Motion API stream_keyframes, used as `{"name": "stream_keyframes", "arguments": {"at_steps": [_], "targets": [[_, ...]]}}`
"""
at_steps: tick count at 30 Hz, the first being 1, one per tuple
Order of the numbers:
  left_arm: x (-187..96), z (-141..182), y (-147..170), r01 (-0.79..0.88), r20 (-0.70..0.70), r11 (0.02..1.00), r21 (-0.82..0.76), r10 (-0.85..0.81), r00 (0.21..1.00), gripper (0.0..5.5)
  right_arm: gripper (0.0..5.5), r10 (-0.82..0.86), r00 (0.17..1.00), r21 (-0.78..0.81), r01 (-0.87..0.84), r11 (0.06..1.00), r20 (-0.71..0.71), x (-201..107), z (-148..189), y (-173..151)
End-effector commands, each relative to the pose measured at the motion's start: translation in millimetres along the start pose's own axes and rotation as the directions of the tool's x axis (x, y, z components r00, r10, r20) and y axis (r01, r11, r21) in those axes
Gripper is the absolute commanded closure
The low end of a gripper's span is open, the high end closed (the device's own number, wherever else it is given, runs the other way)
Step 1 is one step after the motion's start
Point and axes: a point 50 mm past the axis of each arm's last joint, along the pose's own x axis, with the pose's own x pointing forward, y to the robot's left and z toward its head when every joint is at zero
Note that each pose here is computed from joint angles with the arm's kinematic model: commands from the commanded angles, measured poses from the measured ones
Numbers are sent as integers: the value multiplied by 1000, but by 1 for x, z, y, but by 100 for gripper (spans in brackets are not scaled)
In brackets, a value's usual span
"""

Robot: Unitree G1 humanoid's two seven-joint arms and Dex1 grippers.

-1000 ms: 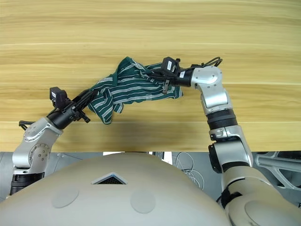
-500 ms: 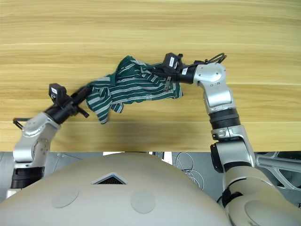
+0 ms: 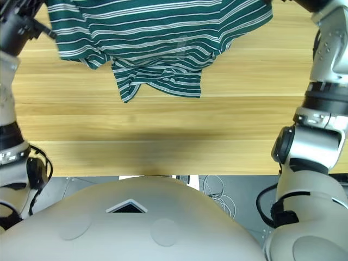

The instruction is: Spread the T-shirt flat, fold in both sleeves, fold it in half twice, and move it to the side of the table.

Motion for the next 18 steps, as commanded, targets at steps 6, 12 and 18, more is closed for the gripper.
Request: {"name": "stream_keyframes", "arguments": {"at_steps": [6, 12, 18], "targets": [[112, 99, 37, -232, 75, 964, 134, 223, 972, 548, 550, -268, 961, -56, 265, 963, -64, 104, 81, -39], [105, 140, 48, -335, 183, 931, 142, 308, 934, 548, 550, -417, 909, -43, 417, 908, 15, 94, 113, -56], [112, 129, 42, -299, 149, 939, 169, 276, 950, 548, 550, -420, 904, -22, 420, 907, -78, 90, 78, -56]]}}
